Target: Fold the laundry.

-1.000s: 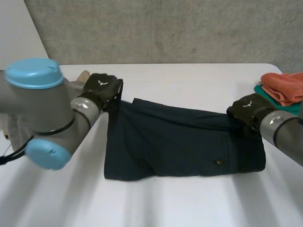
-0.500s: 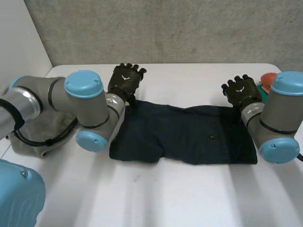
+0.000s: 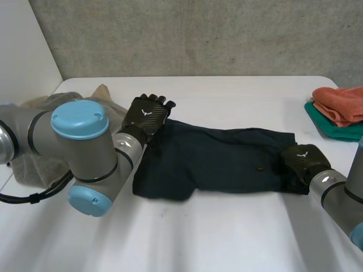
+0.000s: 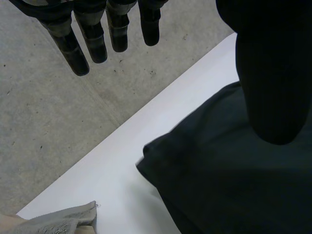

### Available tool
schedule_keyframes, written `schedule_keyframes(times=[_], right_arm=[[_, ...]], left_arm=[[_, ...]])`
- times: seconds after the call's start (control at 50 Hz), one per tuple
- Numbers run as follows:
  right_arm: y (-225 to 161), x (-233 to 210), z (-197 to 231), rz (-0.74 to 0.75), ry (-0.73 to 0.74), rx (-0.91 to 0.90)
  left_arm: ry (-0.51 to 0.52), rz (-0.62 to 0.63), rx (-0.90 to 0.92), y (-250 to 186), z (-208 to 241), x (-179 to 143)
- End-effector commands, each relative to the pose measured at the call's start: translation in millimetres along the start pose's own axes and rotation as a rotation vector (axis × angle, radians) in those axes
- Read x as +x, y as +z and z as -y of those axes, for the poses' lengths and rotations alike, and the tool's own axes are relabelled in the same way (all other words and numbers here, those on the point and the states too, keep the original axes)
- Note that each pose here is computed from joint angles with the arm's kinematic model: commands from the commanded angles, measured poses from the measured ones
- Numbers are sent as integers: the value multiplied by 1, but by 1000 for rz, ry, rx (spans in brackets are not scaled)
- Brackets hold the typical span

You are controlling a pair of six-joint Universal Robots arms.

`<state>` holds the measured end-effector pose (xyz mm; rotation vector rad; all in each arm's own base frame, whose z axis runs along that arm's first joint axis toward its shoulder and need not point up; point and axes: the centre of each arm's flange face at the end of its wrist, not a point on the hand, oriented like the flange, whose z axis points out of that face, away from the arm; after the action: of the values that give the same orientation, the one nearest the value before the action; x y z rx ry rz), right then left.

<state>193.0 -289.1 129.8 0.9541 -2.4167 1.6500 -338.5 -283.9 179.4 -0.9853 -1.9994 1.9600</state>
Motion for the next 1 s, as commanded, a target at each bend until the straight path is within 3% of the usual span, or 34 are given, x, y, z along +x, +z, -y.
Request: schedule_keyframes(times=[0.02,0.12,0.2,0.26,0.34,0.38,0.46,0.52,0.6,0.68,0.76,0.78,0.9,1.0], right_arm=[[-4,31,0,-154,-172,-28],[-11,62,7,-248,-305,-33],[-16,50,32,-242,-412,53],[-26,8,73,-170,-484,227],[-38,-49,96,-44,-538,395],[-42,-77,95,37,-570,449],[-69,-162,71,333,-690,566],[-78,-184,58,405,-754,582],[-75,-182,55,393,-766,570],[-81,-167,75,358,-653,594],[-99,-116,118,282,-337,648],[-100,-99,125,277,-192,639],[-87,-46,128,259,242,518],[-61,-14,116,202,287,358]], left_arm=[[1,7,22,-5,12,-4],[1,16,38,-13,21,-9],[1,24,52,-18,28,-13],[-1,26,54,-21,30,-13],[-1,34,60,-24,34,-16],[-6,36,59,-27,36,-17],[-24,33,52,-33,35,-16],[-39,29,51,-36,35,-16],[-48,29,54,-37,36,-16],[-51,32,72,-36,41,-16],[-50,40,113,-32,53,-18],[-51,42,125,-31,57,-18],[-132,-10,214,-30,91,-1],[-181,-91,137,-24,83,26]])
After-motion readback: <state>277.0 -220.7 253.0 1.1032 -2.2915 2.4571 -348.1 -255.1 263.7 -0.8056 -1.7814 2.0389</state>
